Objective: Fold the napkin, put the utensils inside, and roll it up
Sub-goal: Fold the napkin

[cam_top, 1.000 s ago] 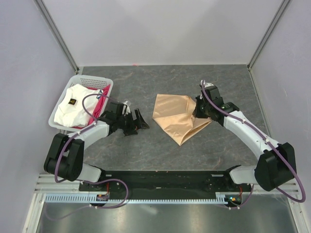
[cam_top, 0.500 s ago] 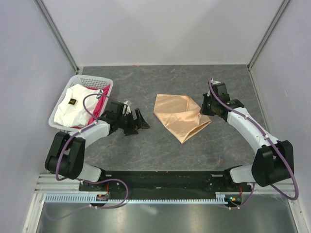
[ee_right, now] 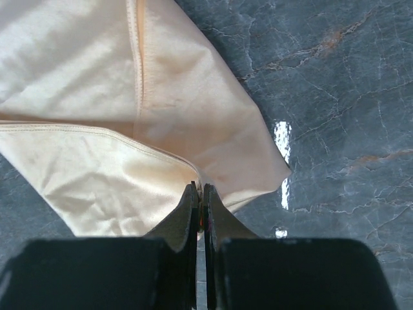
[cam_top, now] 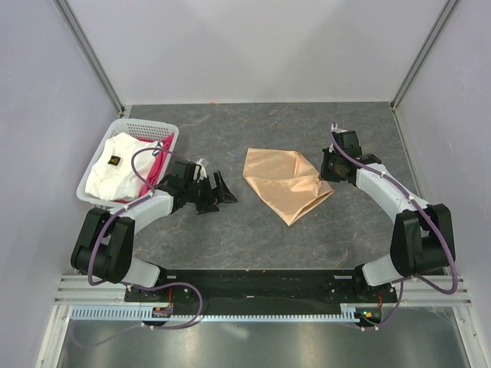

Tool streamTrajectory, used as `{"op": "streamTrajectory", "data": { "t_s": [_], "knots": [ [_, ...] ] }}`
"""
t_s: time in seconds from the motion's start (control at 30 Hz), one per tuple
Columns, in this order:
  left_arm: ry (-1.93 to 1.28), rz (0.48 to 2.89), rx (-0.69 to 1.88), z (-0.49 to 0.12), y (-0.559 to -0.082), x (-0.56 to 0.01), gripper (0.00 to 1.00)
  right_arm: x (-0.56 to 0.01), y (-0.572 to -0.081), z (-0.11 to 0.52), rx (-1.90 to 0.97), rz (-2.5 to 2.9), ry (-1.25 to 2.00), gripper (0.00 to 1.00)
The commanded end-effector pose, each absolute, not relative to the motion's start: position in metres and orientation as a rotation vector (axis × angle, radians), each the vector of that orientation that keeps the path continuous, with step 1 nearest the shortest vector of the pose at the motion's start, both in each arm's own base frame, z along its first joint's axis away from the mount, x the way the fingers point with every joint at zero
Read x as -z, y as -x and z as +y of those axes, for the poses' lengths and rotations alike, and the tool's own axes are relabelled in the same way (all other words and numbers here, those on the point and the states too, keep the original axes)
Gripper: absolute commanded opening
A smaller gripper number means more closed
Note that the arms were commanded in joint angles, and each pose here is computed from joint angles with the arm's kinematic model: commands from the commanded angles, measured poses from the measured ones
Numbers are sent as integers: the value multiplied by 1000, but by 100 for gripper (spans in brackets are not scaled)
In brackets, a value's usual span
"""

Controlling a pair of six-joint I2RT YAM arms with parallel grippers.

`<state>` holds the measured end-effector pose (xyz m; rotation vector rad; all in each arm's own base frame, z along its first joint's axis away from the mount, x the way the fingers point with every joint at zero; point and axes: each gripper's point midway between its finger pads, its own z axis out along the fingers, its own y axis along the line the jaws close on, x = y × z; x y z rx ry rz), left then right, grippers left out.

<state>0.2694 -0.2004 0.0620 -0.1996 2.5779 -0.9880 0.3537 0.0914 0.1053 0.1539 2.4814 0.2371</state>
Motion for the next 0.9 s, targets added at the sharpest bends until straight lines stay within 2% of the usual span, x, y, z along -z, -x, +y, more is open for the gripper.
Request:
{"op": "streamTrajectory", "data": {
  "t_s": [0.0,0.3,0.4,0.5,0.53,0.6,0.73,0.87],
  "knots": [
    [168,2528,1028,-207,-281,-76,97,-94,-365,84,-216,2470,-147,0],
    [164,2530,1034,-208,-279,-76,97,-75,-368,68,-139,2507,-181,0],
    [165,2533,1038,-208,-279,-75,96,-70,-367,61,-94,2519,-198,3],
    [160,2533,1045,-209,-278,-76,97,-66,-364,55,-54,2535,-214,17],
    [163,2534,1044,-208,-278,-76,96,-65,-363,51,-34,2541,-221,28],
    [159,2531,1045,-209,-278,-77,96,-65,-361,49,-20,2544,-223,37],
    [159,2533,1046,-209,-277,-77,96,-69,-359,45,0,2538,-224,60],
    [153,2531,1050,-210,-277,-78,96,-72,-359,44,-2,2530,-217,70]
  ]
}}
